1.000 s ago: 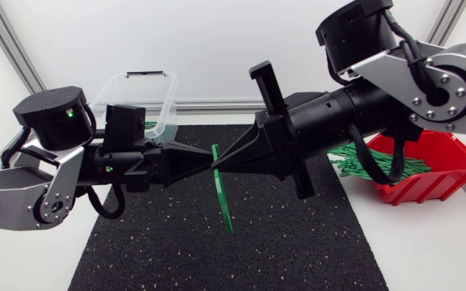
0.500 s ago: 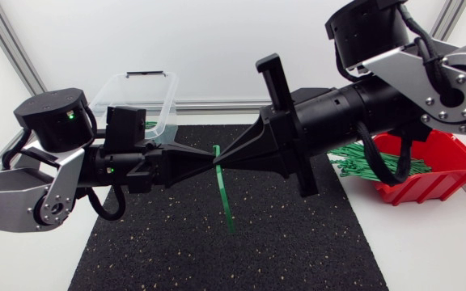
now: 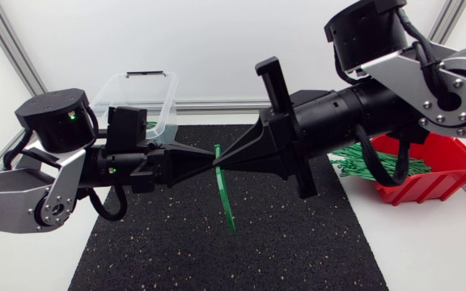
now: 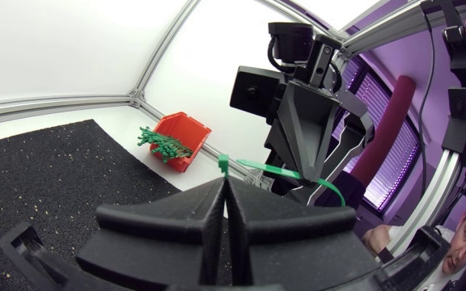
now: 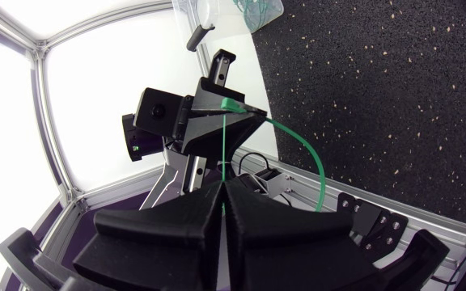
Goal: Take a green cable tie from the red box, thread the tail through the head to close it, then place it in the transparent bin on the left.
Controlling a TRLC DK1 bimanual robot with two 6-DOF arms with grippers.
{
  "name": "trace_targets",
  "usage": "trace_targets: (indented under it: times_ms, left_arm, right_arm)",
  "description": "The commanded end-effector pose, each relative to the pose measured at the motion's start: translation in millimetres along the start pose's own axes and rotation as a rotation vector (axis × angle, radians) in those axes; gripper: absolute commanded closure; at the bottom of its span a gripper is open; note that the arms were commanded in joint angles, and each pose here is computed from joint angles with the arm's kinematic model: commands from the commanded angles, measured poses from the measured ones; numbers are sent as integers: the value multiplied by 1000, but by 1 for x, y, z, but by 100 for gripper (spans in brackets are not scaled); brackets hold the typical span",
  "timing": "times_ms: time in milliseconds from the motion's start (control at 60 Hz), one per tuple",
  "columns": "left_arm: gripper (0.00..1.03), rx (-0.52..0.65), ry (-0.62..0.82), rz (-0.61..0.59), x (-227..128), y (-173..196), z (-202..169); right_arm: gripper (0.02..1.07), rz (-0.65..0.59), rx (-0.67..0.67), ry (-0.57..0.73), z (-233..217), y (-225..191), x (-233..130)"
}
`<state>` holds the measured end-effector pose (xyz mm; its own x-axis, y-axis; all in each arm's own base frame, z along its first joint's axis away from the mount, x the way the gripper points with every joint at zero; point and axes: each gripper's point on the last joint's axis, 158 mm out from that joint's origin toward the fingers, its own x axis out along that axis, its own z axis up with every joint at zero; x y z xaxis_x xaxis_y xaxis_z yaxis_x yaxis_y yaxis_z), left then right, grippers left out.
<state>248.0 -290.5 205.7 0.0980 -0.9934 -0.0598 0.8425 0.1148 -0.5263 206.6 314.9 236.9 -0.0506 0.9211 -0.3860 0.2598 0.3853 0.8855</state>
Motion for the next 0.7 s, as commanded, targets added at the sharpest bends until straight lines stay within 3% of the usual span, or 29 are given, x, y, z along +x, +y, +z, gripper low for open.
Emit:
trace_targets:
  times_ms: [0,683]
  left_arm:
    - [100,-9,-2,-12,2,-5,-1]
    - [100,8,-16,9,4,-7,0]
  right_arm:
    - [102,-7,46,7,-2,-7,2]
    - [102,-1,35,6,-5,-6,1]
